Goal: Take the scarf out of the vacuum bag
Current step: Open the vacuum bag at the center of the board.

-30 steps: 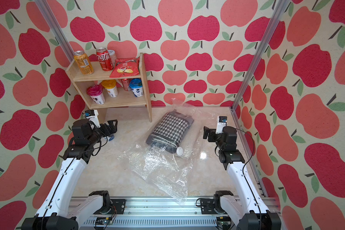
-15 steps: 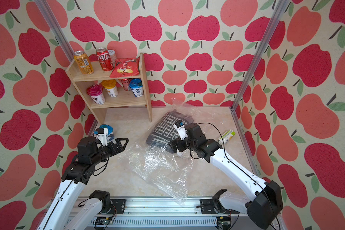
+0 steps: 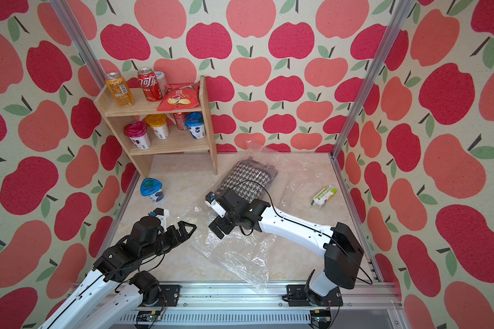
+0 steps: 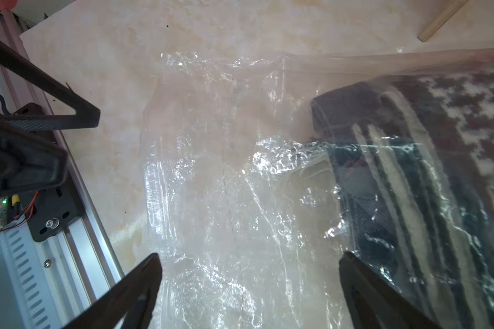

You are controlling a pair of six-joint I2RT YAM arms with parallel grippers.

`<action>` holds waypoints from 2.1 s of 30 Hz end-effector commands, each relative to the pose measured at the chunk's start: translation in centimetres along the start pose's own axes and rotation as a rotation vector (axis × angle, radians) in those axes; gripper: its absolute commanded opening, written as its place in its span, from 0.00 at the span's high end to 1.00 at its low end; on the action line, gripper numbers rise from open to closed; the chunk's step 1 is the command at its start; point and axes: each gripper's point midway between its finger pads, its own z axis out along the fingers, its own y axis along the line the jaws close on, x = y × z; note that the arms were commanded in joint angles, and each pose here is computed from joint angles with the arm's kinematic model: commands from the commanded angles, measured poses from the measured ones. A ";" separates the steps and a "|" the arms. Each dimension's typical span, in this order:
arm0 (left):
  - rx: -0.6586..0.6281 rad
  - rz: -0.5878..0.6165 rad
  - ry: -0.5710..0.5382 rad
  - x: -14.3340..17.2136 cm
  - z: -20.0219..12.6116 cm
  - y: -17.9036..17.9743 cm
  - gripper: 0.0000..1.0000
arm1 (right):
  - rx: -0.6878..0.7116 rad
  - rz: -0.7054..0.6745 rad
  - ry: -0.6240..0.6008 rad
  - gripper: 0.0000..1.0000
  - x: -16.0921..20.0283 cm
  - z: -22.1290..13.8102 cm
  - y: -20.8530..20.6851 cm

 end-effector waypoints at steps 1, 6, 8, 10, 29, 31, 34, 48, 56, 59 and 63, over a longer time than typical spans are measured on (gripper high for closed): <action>-0.113 -0.099 0.028 1.8 -0.3 3.7 0.02 | 0.054 -0.008 0.034 0.00 0.5 0.1 -0.4; -0.052 -0.176 0.070 3.6 1.2 4.7 0.03 | 0.080 0.042 -0.006 0.00 0.5 -0.5 -0.7; -0.009 -0.203 0.080 4.0 2.4 4.5 0.03 | 0.094 0.053 -0.021 0.00 0.4 -1.1 -1.0; 0.008 -0.207 0.082 4.0 3.4 4.3 0.03 | 0.111 0.056 -0.022 0.00 0.6 -1.5 -1.3; 0.133 -0.161 -0.006 1.7 7.2 1.4 0.03 | 0.213 0.088 -0.091 0.00 1.8 -4.6 -3.2; 0.139 -0.138 -0.019 1.2 6.8 0.8 0.09 | 0.224 0.092 -0.092 0.00 2.1 -4.7 -3.4; 0.144 -0.111 -0.004 1.2 6.8 0.3 0.23 | 0.238 0.093 -0.089 0.00 2.4 -5.0 -3.6; 0.171 -0.049 0.076 -0.2 7.7 -3.8 0.76 | 0.277 0.103 -0.095 0.00 3.0 -6.2 -4.3; 0.163 -0.125 0.101 -1.5 7.4 -5.1 0.90 | 0.293 0.062 -0.084 0.00 2.7 -6.6 -3.9; 0.159 -0.119 0.106 -2.4 7.6 -6.0 0.91 | 0.285 -0.018 -0.069 0.00 2.0 -6.2 -2.1; 0.157 -0.121 0.137 -3.8 9.0 -6.8 0.92 | 0.268 -0.075 -0.057 0.00 1.3 -5.5 -0.3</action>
